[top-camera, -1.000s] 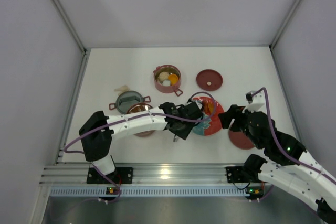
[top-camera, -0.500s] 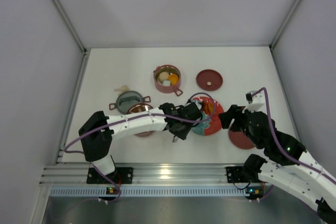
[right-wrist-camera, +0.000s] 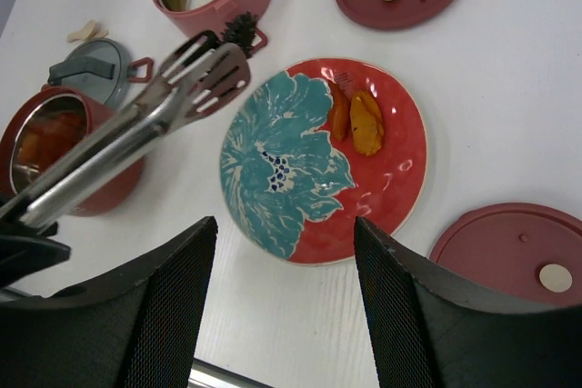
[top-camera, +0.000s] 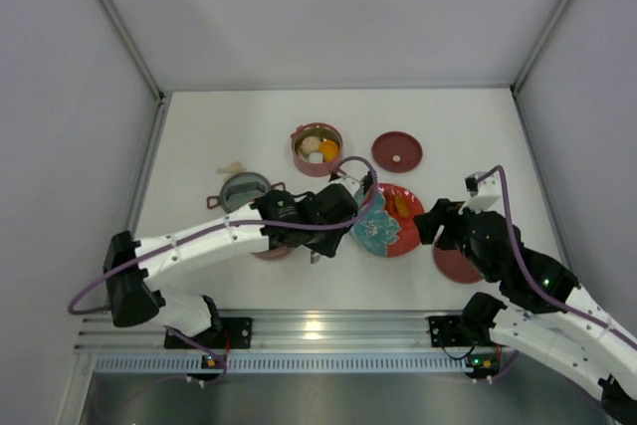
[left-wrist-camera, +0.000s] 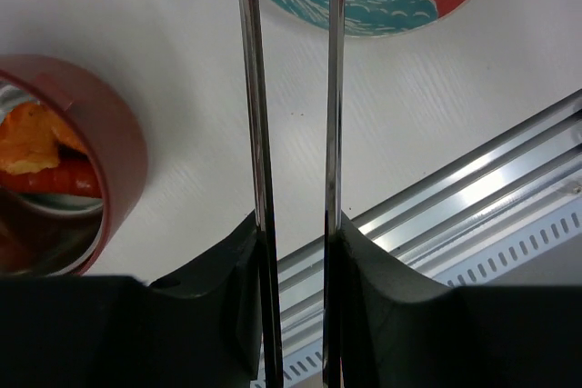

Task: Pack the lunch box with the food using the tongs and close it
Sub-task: Pick up the fake food from the plate, then place the fake food in the packing box, then pick up the fake food from the plate.

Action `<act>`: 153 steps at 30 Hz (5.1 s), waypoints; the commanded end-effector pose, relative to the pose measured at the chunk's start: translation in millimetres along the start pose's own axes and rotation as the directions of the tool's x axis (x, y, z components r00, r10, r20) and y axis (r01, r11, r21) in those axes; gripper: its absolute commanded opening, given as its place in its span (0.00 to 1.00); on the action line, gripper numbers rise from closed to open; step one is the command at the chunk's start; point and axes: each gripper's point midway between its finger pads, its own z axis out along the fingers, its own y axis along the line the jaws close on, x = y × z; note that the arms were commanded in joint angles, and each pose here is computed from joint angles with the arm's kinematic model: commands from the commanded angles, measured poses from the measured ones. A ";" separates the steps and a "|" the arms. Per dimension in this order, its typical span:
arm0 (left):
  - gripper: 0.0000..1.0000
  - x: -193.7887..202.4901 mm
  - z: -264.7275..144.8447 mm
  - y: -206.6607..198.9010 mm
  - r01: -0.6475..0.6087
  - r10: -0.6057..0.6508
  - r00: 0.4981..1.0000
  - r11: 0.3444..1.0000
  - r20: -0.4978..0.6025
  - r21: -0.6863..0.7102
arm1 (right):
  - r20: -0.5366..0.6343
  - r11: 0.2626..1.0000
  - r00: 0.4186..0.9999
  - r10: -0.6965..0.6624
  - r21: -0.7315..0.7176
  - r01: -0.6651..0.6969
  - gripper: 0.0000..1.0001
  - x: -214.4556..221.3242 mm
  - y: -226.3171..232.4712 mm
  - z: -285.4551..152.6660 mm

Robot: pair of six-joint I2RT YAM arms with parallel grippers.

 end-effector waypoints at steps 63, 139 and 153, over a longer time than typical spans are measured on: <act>0.46 38.0 -99.3 58.0 0.116 -0.114 0.992 0.993 0.057 -0.033 | -0.015 1.000 1.000 -0.007 -0.027 0.007 0.61 4.9 13.9 14.9; 0.26 -32.9 34.1 -19.7 0.009 -0.010 1.000 0.999 0.007 0.035 | 0.015 1.000 1.000 -0.015 0.005 0.015 0.62 -10.4 0.1 -7.4; 0.26 4.5 -50.3 35.7 0.102 -0.099 0.993 0.994 0.070 -0.028 | 0.010 1.000 1.000 -0.014 -0.001 0.014 0.62 -9.6 3.5 -3.7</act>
